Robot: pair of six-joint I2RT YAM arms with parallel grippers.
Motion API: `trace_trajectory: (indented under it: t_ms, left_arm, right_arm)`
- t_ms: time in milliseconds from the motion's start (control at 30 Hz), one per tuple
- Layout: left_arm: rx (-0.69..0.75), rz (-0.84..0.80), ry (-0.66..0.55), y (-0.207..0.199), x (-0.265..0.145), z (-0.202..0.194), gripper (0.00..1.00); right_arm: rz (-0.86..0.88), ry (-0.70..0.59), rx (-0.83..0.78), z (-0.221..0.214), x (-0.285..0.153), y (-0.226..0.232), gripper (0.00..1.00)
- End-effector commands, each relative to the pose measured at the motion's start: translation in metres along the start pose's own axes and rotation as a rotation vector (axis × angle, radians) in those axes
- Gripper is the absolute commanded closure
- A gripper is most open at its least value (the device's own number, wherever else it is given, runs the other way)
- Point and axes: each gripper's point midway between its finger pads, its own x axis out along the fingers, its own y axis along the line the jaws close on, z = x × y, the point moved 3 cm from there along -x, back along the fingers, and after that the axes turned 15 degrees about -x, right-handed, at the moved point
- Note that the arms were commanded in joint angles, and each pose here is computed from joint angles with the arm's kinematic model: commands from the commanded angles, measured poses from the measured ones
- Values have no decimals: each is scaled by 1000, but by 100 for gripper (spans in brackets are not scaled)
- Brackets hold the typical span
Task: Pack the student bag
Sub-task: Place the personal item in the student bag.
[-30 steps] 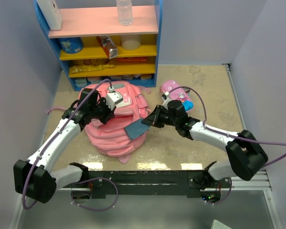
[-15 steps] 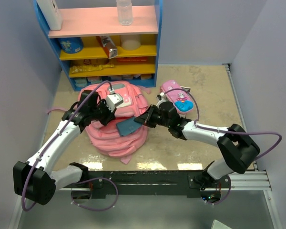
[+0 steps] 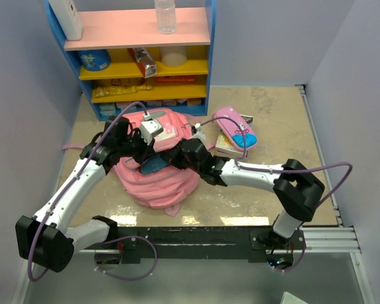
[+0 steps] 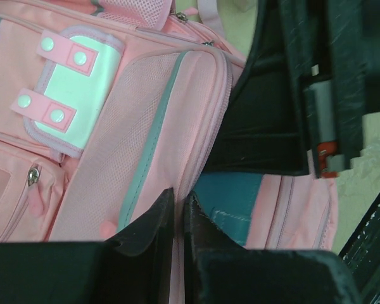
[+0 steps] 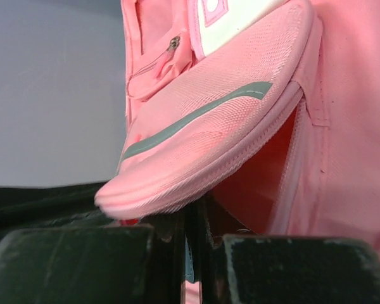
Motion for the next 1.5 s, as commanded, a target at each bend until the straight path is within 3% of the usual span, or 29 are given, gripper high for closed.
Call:
trace_trajectory:
  t_ms: [0, 33, 67, 133, 167, 233, 333, 433, 533, 600, 633, 733, 800, 833, 933, 967, 1000, 1100, 1367, 1467]
  left_arm:
    - [40, -164, -135, -34, -12, 43, 100]
    - [39, -170, -132, -36, -12, 43, 100]
    - [39, -178, -130, -37, -13, 42, 100]
    - [45, -180, -128, -37, -13, 41, 100]
    - [52, -174, -125, -36, -13, 39, 100]
    - [57, -155, -118, -33, -12, 36, 100]
    - [64, -138, -108, -29, -9, 30, 100]
    - [75, -111, -99, -23, -4, 23, 100]
    - [79, -88, -94, -17, 0, 19, 100]
    - [78, -91, -94, -17, 2, 19, 100]
    - [81, -89, -99, -17, 2, 21, 100]
    - [80, -90, -106, -17, 1, 26, 100]
    - [82, -93, -106, -18, 1, 26, 98]
    - [80, -95, -102, -18, 2, 25, 94]
    - [73, -110, -76, -19, 9, 22, 79]
    - [70, -115, -55, -20, 11, 18, 73]
    - [67, -119, -40, -20, 12, 17, 59]
    - [61, -106, 10, -15, 16, 11, 45]
    - [69, -88, -30, -18, 3, 17, 40]
    - [74, -43, -78, -12, -13, 39, 34]
  right_arm:
    - [34, -131, 51, 25, 21, 33, 96]
    - [58, -130, 45, 22, 24, 38, 90]
    - [76, -124, 24, 20, 25, 45, 72]
    - [58, -107, -25, 15, 27, 46, 58]
    - [47, -122, -58, 16, 25, 48, 46]
    - [35, -141, -86, 21, 12, 44, 39]
    - [32, -192, -164, 34, -22, 35, 38]
    - [39, -212, -255, 32, -59, 21, 45]
    - [47, -217, -361, 19, -88, 11, 58]
    - [74, -209, -438, 10, -97, 11, 72]
    - [73, -203, -466, 8, -99, 11, 85]
    - [110, -168, -578, -10, -107, 26, 99]
    - [129, -153, -679, -23, -109, 35, 93]
    - [160, -144, -706, -32, -114, 48, 78]
    - [184, -113, -780, -51, -107, 58, 59]
    - [204, -98, -799, -56, -104, 61, 57]
    - [200, -76, -817, -65, -97, 58, 57]
    - [206, -44, -848, -80, -81, 62, 55]
    - [168, -48, -893, -91, -46, 81, 48]
    - [137, -56, -912, -93, -36, 84, 47]
